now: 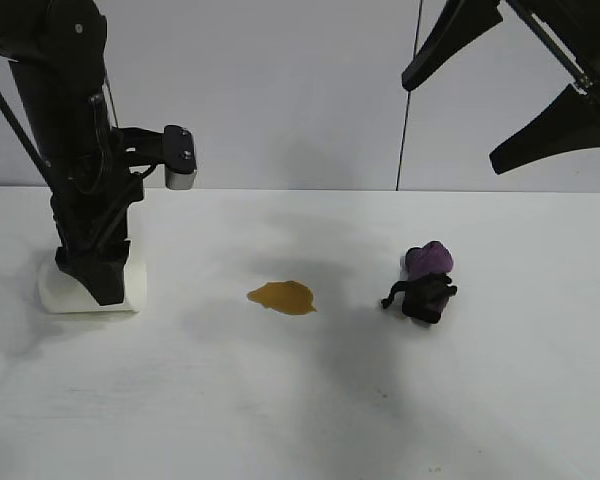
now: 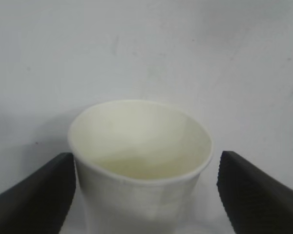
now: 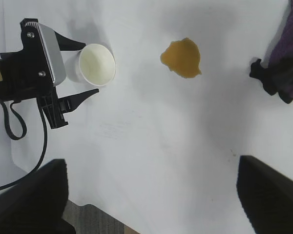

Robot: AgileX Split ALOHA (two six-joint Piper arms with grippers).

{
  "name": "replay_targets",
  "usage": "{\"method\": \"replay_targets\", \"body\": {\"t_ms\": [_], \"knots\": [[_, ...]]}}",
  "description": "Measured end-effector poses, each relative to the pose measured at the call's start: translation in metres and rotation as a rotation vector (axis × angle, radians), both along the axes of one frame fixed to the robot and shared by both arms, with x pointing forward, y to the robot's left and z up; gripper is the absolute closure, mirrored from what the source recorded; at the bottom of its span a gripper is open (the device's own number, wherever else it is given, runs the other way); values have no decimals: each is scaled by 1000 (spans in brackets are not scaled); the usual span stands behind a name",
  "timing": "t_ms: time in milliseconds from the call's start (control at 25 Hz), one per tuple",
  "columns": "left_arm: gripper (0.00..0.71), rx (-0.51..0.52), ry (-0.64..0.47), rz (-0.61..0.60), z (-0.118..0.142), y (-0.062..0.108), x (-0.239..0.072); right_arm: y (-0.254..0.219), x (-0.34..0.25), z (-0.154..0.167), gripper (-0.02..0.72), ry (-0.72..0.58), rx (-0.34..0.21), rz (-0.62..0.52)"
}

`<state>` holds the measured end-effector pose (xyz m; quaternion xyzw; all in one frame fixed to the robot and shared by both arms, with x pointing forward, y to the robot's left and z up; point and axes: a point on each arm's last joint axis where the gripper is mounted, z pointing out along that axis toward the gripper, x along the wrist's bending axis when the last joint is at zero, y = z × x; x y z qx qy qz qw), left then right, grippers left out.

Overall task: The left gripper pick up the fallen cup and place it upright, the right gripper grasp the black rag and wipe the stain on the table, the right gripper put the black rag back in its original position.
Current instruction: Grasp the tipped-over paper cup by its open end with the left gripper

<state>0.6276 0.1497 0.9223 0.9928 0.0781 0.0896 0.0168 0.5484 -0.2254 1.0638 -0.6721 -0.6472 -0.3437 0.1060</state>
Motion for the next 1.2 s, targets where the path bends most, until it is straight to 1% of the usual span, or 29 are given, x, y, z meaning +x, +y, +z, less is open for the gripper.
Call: {"method": "replay_targets", "body": {"t_ms": [280, 600, 680, 760, 880, 1040, 1200], "knots": [[137, 12, 23, -10, -16, -1, 2, 0, 0, 0, 54, 0, 0, 0], [138, 14, 28, -12, -22, -1, 3, 0, 0, 0, 54, 0, 0, 0], [163, 14, 28, -12, -22, -1, 3, 0, 0, 0, 54, 0, 0, 0], [226, 14, 27, -12, -22, -1, 3, 0, 0, 0, 54, 0, 0, 0], [276, 13, 27, -12, -22, -1, 3, 0, 0, 0, 54, -1, 0, -1], [289, 14, 28, -11, -21, -1, 4, 0, 0, 0, 54, -4, -1, -3], [295, -3, -3, -2, -9, -5, 11, 0, 0, 0, 54, -4, -1, -3]]}}
